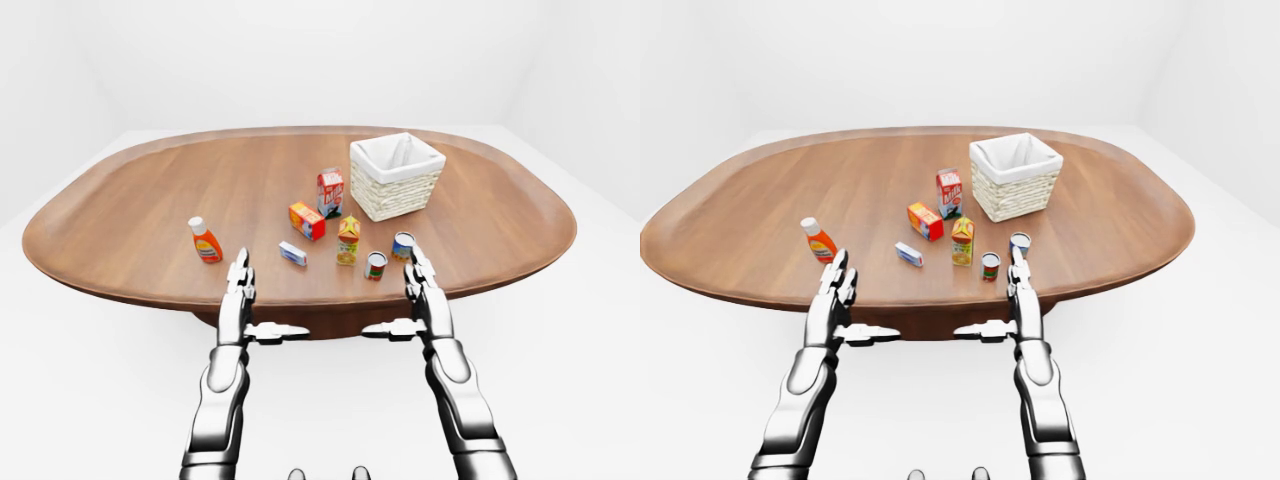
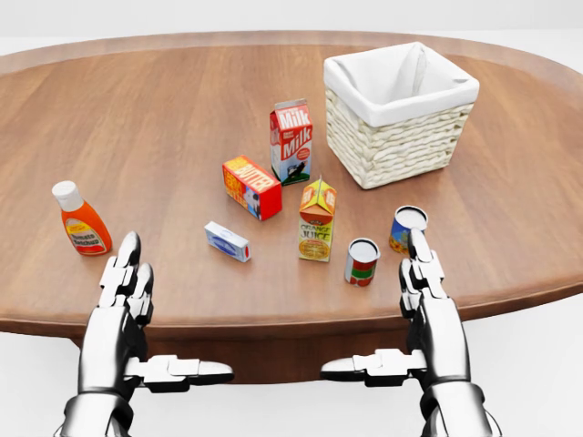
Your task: Pick up the alphabet soup and the tomato sauce, and put them in the basket.
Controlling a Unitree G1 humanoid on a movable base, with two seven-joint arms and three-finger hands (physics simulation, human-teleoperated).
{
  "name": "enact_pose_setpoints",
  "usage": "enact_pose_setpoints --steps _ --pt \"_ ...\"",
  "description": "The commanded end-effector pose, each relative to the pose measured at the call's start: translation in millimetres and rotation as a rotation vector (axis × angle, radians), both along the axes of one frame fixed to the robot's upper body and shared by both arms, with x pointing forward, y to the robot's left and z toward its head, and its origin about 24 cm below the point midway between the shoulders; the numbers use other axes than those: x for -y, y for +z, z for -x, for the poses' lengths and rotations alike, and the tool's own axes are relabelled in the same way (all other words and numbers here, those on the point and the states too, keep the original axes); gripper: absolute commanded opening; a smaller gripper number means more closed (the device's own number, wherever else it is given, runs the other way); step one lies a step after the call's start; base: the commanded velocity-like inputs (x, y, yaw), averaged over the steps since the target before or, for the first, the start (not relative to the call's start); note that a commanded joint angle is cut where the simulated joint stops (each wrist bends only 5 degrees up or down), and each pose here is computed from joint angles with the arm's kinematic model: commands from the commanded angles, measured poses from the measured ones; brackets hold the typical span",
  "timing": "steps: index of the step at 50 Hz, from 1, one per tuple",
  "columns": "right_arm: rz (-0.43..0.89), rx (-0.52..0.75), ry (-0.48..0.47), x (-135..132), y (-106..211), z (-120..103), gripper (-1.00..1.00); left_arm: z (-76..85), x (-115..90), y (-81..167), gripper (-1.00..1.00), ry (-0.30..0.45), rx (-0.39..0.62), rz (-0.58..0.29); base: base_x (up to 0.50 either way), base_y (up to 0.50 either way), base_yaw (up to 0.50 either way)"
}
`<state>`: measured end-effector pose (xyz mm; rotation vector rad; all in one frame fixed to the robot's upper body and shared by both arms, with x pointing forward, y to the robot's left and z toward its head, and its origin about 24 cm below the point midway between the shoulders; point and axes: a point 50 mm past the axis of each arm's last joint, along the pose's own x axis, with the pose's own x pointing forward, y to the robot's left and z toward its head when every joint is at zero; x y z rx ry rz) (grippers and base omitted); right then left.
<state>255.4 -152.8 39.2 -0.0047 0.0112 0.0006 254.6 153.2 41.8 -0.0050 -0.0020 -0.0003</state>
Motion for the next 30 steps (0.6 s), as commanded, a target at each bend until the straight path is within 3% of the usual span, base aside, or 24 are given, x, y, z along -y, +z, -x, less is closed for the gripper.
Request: enact_pose_setpoints --steps 1,14,21,30 --pt "0.008 -0.02 -0.001 7 -4 -2 1.0 -0.9 -7 2 1.0 0.001 0.011 0.011 0.0 0.0 0.0" --pt "-0.008 0.065 -0.023 9 9 4 1.0 3.3 -9 10 1.0 0.012 0.065 0.035 0.0 0.0 0.0" --pt "-0.022 0.146 -0.021 9 21 10 1.0 13.6 -9 26 1.0 0.032 0.164 -0.003 0.0 0.0 0.0" --pt "-0.043 0.221 -0.008 8 38 22 1.0 21.5 -6 35 1.0 0.027 0.204 -0.043 0.0 0.0 0.0"
